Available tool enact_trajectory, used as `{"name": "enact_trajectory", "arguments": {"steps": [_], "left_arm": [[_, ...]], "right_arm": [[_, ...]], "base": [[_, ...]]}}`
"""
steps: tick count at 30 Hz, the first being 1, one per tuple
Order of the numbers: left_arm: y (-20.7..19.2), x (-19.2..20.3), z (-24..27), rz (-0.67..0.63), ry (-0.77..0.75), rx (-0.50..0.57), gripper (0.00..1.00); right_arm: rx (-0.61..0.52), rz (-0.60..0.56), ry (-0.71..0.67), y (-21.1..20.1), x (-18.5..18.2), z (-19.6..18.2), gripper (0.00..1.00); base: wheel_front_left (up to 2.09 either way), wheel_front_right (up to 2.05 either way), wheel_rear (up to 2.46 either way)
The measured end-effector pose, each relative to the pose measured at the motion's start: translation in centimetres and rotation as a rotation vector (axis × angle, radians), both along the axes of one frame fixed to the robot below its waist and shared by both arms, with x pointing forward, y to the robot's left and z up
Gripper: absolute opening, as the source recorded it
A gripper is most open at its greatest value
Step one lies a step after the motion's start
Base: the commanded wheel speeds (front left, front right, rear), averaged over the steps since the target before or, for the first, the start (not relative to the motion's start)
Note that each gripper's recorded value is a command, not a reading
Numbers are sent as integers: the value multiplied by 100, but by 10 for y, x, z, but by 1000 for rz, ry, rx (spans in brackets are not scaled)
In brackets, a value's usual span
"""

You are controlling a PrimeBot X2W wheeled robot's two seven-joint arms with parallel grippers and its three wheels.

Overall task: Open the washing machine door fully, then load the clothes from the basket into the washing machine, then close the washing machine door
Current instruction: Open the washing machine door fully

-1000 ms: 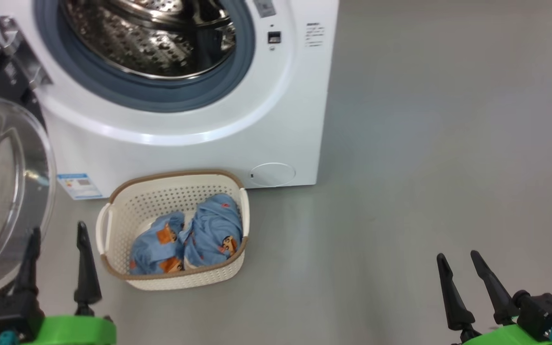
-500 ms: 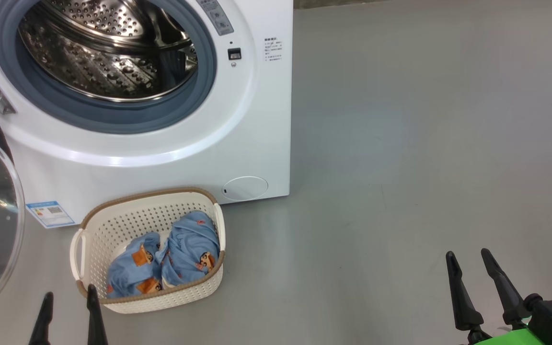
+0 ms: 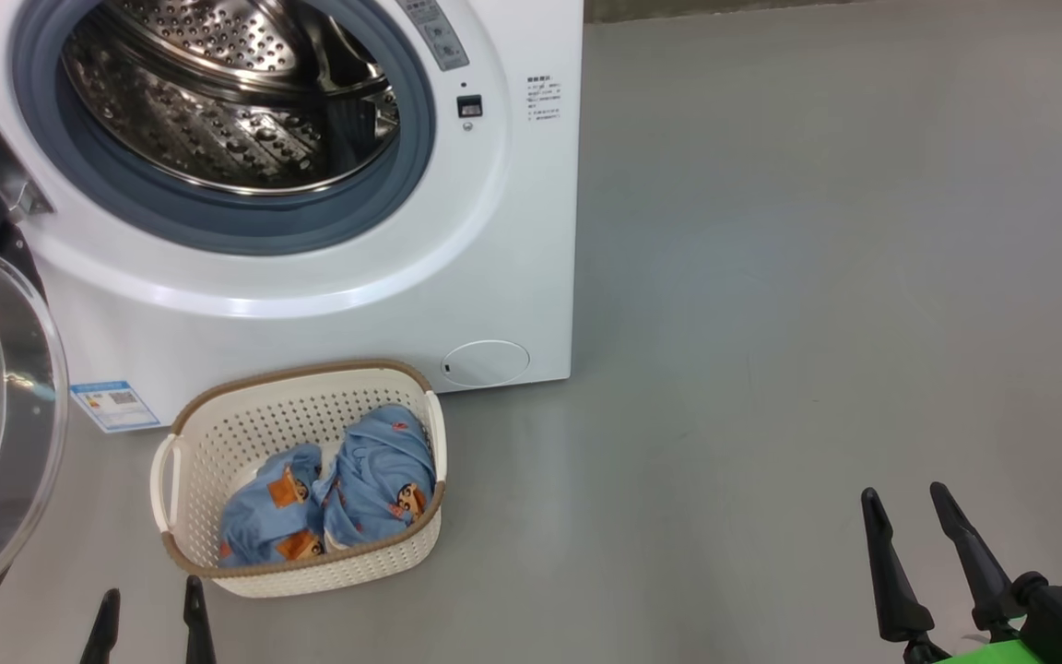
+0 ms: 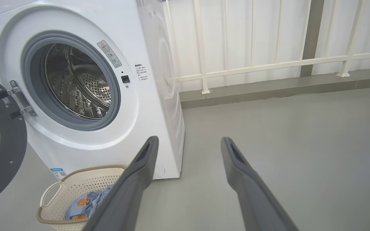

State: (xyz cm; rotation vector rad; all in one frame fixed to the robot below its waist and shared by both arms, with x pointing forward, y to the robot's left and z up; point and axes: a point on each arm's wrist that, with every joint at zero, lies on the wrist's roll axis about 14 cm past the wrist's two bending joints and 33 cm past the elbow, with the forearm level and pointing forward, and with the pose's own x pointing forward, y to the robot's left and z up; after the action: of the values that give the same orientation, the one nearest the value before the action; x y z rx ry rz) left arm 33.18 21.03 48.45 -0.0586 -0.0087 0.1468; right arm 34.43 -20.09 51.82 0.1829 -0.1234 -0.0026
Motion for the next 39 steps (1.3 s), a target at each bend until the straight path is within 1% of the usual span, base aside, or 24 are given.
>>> {"name": "enact_trajectory", "arguments": {"steps": [13,39], "left_arm": [[-2,-7,-4,-6,14,-12,100],[2,-12,-10,-12,37,5,100]], "right_arm": [[-9,12,-8,4,2,3,100],[-9,21,-12,6,1,4,100]], "base": [[0,0,0],[0,0,0]]}}
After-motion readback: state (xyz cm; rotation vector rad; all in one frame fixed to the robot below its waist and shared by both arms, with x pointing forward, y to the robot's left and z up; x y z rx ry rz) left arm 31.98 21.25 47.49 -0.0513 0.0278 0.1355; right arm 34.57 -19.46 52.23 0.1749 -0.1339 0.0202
